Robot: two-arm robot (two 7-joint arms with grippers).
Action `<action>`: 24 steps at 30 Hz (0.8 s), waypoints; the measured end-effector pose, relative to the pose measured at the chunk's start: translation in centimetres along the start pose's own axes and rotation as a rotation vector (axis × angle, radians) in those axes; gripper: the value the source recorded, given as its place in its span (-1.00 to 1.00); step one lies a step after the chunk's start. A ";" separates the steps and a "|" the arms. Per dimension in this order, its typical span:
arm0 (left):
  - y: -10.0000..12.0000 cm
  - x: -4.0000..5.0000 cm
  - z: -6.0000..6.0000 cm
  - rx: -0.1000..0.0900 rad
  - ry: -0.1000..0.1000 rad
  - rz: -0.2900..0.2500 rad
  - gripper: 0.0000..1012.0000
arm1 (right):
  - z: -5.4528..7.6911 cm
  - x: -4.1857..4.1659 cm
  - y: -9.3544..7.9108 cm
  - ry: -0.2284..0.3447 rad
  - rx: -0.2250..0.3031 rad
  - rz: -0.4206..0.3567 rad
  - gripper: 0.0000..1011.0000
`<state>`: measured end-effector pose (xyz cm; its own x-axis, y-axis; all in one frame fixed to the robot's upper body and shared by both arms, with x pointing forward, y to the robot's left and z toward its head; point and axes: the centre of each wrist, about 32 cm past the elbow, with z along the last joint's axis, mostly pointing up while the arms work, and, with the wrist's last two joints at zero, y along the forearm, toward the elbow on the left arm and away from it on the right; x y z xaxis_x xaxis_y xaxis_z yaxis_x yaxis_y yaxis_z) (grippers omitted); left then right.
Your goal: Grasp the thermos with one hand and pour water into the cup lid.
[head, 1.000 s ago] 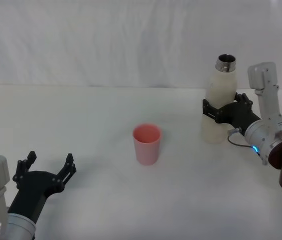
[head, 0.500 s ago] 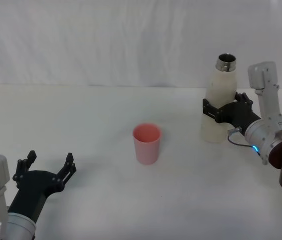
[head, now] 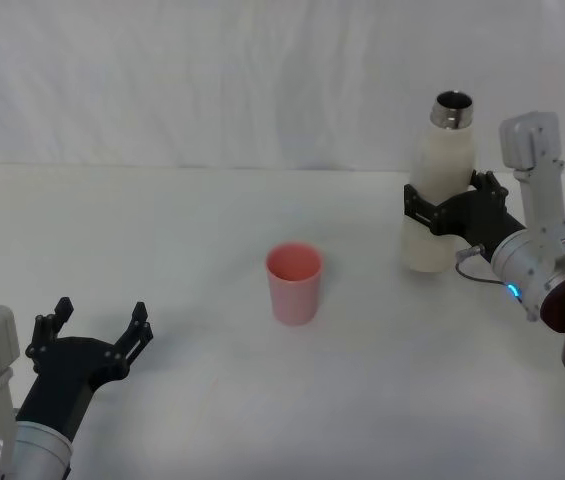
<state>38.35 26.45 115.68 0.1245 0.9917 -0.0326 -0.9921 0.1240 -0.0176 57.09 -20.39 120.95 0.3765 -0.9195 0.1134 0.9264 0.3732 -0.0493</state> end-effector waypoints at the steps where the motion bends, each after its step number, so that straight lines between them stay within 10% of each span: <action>1: 0.0 0.00 0.0 0.000 0.000 0.000 0.98 | 0.3 -0.02 -0.2 -0.004 0.008 0.001 0.90; 9: 0.0 0.00 0.0 0.000 0.000 0.000 0.98 | 1.7 -0.41 -1.4 -0.057 0.030 0.022 0.90; 24: 0.0 0.00 0.0 0.000 0.000 0.000 0.98 | 3.9 -1.96 -4.2 -0.335 -0.032 0.099 0.90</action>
<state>38.35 26.45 115.68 0.1244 0.9917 -0.0326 -0.9921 0.1239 -0.0176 52.48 -19.68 124.77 0.4495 -0.7853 0.4258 0.8868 0.4494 -0.1073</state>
